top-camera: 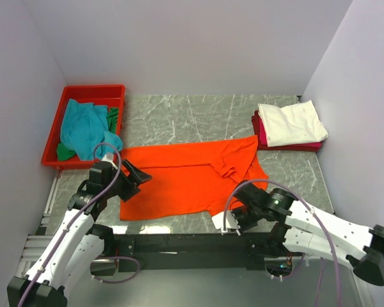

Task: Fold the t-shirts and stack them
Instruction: Fold the tshirt

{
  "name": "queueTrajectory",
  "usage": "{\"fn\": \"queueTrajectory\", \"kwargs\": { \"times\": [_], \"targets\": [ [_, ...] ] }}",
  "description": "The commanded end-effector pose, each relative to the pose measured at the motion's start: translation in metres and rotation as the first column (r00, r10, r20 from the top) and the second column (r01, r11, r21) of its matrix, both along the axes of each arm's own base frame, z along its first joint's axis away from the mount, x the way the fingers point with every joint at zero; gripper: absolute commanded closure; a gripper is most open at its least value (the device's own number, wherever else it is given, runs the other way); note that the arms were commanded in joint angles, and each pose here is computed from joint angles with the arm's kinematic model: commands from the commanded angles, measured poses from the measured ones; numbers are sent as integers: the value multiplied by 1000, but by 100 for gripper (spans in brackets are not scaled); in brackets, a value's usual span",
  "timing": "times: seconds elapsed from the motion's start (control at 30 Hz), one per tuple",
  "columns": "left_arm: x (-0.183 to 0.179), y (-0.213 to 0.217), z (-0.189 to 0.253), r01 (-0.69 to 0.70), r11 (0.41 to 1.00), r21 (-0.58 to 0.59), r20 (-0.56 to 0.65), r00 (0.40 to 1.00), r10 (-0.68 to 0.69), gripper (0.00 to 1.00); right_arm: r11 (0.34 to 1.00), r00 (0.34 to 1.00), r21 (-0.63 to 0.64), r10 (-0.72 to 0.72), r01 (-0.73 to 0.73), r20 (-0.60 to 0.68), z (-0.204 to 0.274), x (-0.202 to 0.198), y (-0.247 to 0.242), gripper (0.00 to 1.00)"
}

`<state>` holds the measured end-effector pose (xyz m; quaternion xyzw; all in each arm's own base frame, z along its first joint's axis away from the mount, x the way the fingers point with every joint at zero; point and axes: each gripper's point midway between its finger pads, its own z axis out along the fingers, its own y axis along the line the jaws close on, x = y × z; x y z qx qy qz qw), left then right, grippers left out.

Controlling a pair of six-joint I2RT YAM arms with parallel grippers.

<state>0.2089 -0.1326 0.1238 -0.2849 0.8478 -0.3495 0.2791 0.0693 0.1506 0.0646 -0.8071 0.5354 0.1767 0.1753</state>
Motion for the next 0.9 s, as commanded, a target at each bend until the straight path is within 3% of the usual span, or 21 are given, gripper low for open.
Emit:
{"fn": "queueTrajectory", "kwargs": {
  "times": [0.0, 0.2, 0.5, 0.7, 0.87],
  "targets": [
    [-6, 12, -7, -122, 993, -3, -78, 990, 121, 14, 999, 1000, 38, -18, 18, -11, 16, -11, -9, 100],
    [-10, 27, -7, -275, 961, -3, -148, 951, 272, 19, 997, 998, 53, -54, 51, 41, 25, -8, -21, 100],
    [-34, 48, -34, -401, 905, 142, -362, 830, 424, 20, 995, 991, 74, -71, 63, 110, 30, 1, -24, 100],
    [-43, 56, -43, -442, 867, 231, -430, 753, 499, 42, 986, 979, 130, -121, 101, 162, 31, 15, -17, 100],
    [-55, 58, -51, -375, 849, 372, -484, 702, 522, 44, 978, 970, 162, -161, 132, 184, 30, 27, -10, 100]
  ]
}}
